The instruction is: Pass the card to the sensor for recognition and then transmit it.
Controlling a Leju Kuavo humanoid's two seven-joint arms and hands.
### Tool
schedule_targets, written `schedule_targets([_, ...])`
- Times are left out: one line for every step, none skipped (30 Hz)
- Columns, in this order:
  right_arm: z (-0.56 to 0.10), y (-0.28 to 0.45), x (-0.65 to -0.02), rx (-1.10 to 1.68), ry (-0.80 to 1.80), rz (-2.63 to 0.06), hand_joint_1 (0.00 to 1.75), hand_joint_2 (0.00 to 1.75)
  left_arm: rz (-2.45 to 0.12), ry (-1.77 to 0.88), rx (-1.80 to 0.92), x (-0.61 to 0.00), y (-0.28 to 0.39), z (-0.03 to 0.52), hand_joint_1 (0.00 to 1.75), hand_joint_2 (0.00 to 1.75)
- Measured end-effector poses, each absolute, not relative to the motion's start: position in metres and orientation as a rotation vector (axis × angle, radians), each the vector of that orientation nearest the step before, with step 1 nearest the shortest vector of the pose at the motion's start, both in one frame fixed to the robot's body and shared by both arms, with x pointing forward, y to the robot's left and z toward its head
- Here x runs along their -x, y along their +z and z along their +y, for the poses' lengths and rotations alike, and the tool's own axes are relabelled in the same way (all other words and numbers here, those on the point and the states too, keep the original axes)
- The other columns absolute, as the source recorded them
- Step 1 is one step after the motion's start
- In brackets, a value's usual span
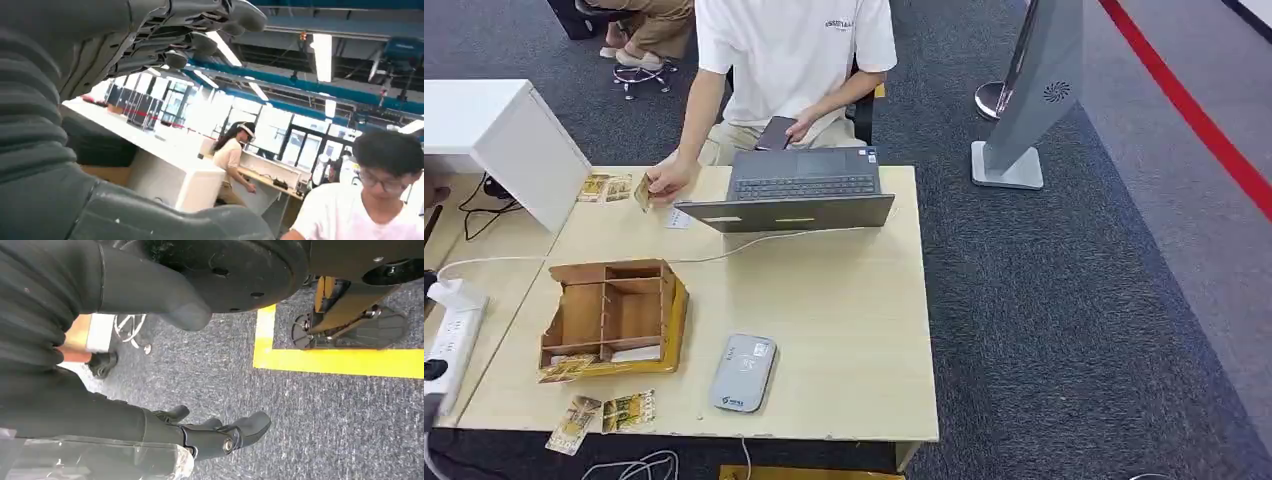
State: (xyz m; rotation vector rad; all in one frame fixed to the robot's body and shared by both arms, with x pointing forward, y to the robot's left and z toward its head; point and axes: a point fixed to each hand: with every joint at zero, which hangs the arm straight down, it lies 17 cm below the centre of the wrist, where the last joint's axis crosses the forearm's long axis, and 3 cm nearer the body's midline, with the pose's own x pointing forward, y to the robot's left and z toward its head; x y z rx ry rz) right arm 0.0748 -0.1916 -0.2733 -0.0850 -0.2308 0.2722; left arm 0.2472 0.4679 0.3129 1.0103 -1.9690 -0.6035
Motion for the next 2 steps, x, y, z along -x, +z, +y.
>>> schedule_targets([-0.192,-0.273,-0.074,0.087,0.264,-0.232,0.0,1.75,-1.925,-0.518,-0.986,-0.23,0.309,0.489,0.0,1.75])
schedule_targets([-0.192,-0.274,-0.071,0.087,0.258,-0.229,0.0,1.75,-1.888,-0.431,-1.002,-0.213,0.307,0.508,0.0,1.75])
